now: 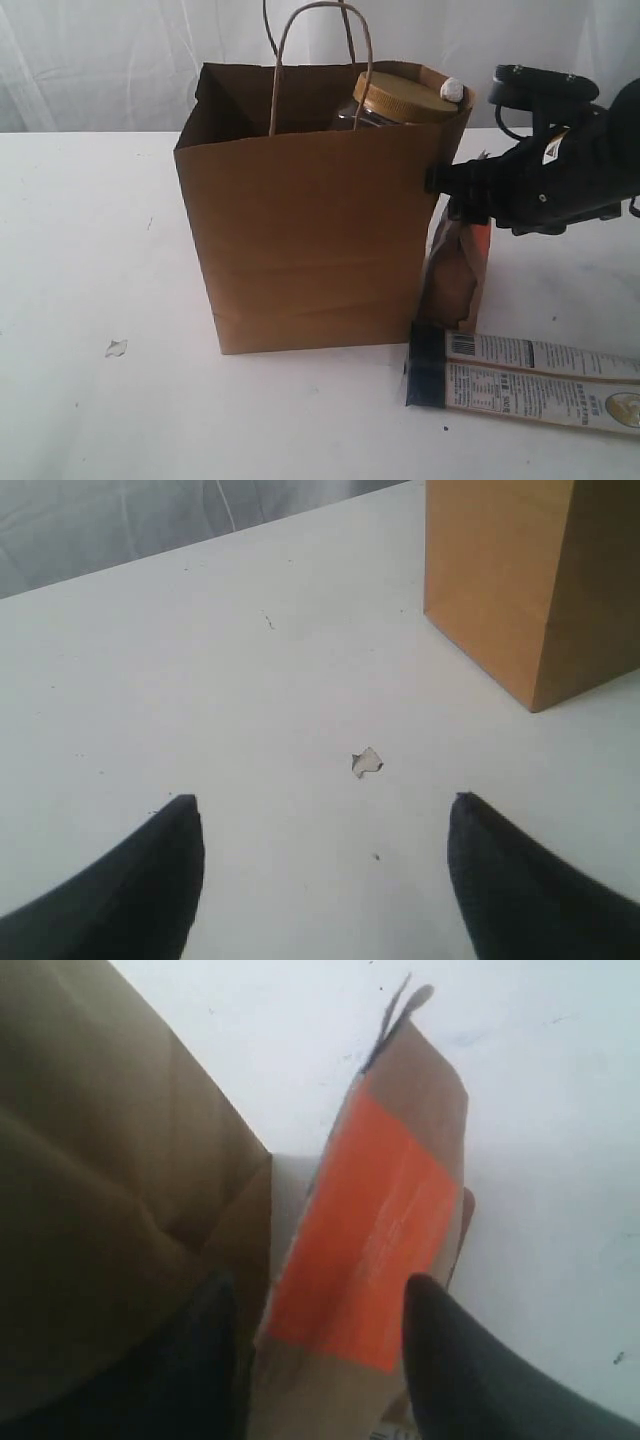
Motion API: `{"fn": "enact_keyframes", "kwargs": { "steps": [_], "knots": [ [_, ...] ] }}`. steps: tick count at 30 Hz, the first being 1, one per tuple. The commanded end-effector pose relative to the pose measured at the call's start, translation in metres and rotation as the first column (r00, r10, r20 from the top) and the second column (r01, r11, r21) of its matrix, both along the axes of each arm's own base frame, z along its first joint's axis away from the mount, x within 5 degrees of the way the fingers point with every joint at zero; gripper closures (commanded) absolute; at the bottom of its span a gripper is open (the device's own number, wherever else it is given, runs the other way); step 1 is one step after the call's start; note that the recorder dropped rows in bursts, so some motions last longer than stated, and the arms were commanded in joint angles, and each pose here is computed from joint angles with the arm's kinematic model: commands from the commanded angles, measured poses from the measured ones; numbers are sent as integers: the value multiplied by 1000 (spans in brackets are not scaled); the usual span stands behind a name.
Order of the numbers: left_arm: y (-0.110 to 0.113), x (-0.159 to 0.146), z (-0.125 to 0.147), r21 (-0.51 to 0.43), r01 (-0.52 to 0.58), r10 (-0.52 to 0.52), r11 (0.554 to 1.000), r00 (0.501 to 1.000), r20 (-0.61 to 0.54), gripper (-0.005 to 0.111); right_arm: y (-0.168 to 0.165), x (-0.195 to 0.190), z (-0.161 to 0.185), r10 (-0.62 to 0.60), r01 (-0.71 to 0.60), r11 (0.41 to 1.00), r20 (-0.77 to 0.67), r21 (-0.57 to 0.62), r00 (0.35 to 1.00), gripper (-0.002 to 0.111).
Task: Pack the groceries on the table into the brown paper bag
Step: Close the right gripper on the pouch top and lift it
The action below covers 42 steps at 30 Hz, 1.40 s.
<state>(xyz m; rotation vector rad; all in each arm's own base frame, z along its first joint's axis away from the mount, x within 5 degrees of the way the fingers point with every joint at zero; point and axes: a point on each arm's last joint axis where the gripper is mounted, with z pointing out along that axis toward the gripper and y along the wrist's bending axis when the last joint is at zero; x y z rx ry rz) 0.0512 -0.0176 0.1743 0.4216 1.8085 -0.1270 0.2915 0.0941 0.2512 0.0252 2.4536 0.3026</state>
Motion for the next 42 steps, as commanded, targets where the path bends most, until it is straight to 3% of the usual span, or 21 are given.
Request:
{"fn": "enact_keyframes", "kwargs": {
  "steps": [1,4,17,24,36,42],
  "knots": [
    [0,0,-1,-16,1,-1,1000,1000,-1,36,-2,0,-7,41,-41,997,-5,-72,999,82],
    [0,0,-1,-16,1,-1,1000,1000,-1,36,-7,-2,-11,72,-73,986,-13,-148,997,107],
    [0,0,-1,-16,1,-1,1000,1000,-1,36,-40,-16,25,212,-158,887,78,-435,974,108],
    [0,0,-1,-16,1,-1,1000,1000,-1,36,-39,-16,17,198,-172,893,19,-416,980,108],
    [0,0,-1,-16,1,-1,1000,1000,-1,36,-35,-11,23,224,-162,900,112,-404,968,108],
    [0,0,-1,-16,1,-1,1000,1000,-1,36,-35,-9,8,218,-182,895,45,-407,975,108]
  ]
}}
